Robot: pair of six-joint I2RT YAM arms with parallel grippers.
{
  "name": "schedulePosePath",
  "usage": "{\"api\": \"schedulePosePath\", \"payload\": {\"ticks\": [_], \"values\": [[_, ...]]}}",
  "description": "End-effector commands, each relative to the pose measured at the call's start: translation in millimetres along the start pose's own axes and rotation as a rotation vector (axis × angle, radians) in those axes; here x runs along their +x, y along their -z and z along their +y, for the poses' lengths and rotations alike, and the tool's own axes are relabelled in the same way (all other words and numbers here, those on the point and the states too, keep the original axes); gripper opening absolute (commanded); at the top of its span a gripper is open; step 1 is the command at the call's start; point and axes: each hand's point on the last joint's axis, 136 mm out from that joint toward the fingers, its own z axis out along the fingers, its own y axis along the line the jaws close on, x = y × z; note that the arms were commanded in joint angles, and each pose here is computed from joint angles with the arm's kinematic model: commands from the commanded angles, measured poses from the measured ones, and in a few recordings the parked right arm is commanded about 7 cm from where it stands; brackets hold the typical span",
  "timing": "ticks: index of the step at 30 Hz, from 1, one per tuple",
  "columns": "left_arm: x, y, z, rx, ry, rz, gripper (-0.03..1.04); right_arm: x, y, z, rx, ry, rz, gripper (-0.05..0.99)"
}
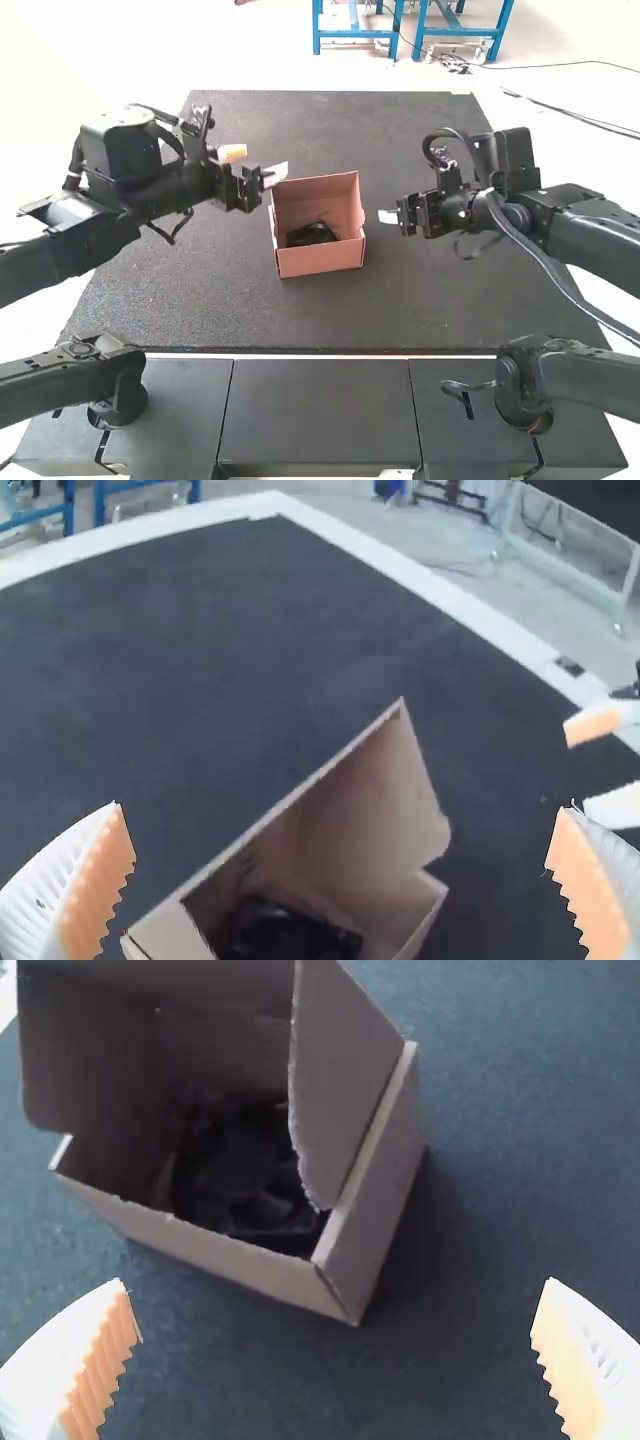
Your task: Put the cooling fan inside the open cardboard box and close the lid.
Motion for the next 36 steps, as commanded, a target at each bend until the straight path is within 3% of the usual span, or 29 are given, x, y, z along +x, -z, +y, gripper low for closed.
{"api": "schedulePosePath", "payload": {"ticks": [1, 7, 12, 16, 30, 36], "values": [[-36.2, -4.4, -1.4, -0.002, -0.022, -0.094, 0.97, -18.4, 22.1, 30.0, -0.098, -0.057, -0.055, 0.91], [-29.0, -61.8, 14.3, -0.017, -0.017, -0.082, 0.97, -16.4, 42.3, 72.6, -0.199, -0.125, -0.030, 0.91], [-2.8, -113.4, 28.5, -0.020, -0.015, -0.069, 0.97, -13.6, 50.2, 90.6, -0.226, -0.146, -0.006, 0.91], [18.5, -135.0, 31.9, -0.006, -0.002, -0.004, 0.97, -12.2, 55.9, 97.4, -0.242, -0.164, -0.008, 0.91], [83.3, -126.4, 19.6, 0.067, 0.073, 0.200, 0.97, -7.9, 55.3, 88.7, -0.214, -0.189, 0.001, 0.91], [100.8, -114.7, -0.5, 0.109, 0.076, 0.235, 0.97, -7.4, 55.4, 89.1, -0.217, -0.190, 0.004, 0.91]]}}
